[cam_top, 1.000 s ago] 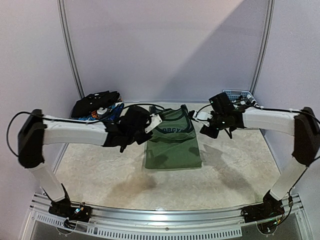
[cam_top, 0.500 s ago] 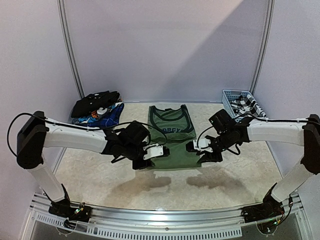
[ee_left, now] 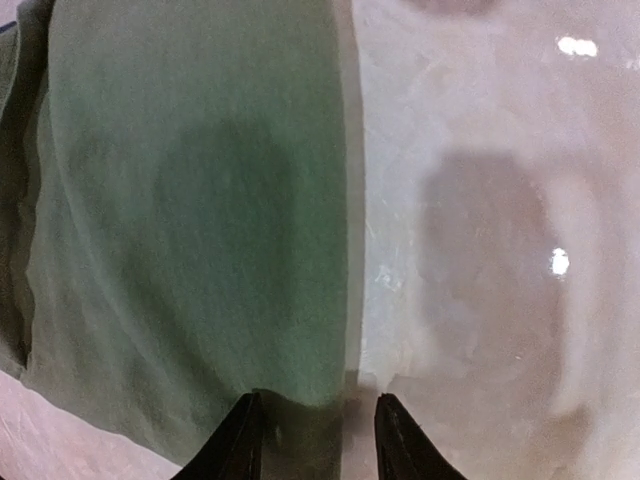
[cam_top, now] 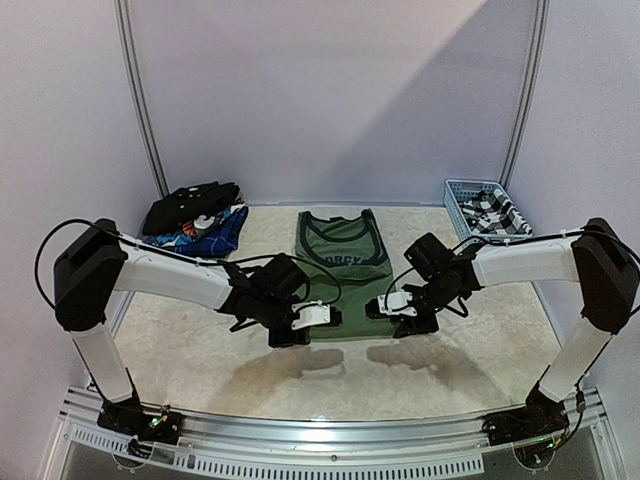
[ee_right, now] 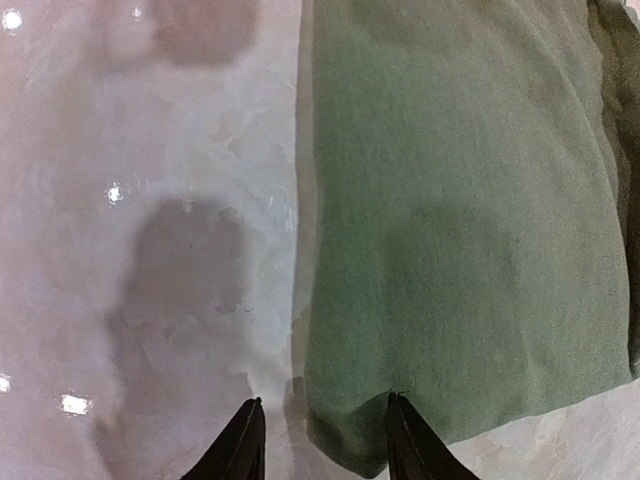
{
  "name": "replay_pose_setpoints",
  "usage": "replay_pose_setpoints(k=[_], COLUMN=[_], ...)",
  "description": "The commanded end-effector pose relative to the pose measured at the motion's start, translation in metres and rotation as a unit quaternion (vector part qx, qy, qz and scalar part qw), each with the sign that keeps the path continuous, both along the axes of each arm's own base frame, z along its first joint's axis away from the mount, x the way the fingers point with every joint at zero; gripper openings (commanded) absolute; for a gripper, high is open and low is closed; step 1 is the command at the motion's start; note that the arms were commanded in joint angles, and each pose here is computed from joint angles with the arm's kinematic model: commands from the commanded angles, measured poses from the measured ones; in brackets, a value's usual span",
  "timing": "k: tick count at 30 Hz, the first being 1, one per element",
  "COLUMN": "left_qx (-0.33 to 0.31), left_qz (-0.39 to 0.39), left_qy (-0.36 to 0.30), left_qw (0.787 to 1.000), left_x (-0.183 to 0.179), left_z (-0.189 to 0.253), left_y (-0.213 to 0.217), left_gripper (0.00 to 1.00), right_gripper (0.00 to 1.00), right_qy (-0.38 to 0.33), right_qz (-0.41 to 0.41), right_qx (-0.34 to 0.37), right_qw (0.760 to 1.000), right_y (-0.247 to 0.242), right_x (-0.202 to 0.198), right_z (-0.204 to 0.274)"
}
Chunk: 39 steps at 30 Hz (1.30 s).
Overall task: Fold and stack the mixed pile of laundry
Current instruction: Pick up the 2/3-rectangle-folded tank top from the center of the board.
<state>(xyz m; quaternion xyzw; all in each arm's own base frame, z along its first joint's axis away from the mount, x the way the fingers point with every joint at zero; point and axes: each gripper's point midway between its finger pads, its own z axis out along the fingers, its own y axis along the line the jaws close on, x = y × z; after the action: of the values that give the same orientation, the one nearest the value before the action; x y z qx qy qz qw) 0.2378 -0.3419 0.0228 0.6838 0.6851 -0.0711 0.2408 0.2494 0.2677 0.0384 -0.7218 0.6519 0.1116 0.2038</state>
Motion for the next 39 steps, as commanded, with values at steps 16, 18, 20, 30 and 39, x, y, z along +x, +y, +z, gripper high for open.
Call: replay_pose_setpoints(k=[16,18,20,30,39], left_qx=[0.123,0.117,0.106,0.053,0.002], left_qz=[-0.025,-0.018,-0.006,0.026,0.069], left_qy=[-0.085,-0.090,-0.092,-0.104,-0.158], left_qw=[0.988,0.989,0.990,0.993,0.985], left_x=[0.006,0.006,0.005,-0.031,-0.030], left_z=[-0.030,-0.018,0.003,0.100,0.175], left_y=[0.015,0.014,0.012,0.007,0.003], left_gripper=[0.07,0.00,0.00,0.00,0.00], right_gripper=[0.11,0.06,0.04,0.03,0.02], right_qy=[0.010,0.008,0.008,0.005,-0.021], right_qz=[-0.016,-0.017,-0.019,-0.040,-0.069], right_qx=[-0.059,-0.053,-0.048,0.007,0.056], right_qw=[0.998,0.998,0.999,0.999,0.996], right_y=[-0.013,-0.014,-0.016,-0.037,-0.046], right_x=[0.000,-0.002,-0.006,-0.046,-0.057], right_z=[-0.038,-0.026,-0.011,0.078,0.140])
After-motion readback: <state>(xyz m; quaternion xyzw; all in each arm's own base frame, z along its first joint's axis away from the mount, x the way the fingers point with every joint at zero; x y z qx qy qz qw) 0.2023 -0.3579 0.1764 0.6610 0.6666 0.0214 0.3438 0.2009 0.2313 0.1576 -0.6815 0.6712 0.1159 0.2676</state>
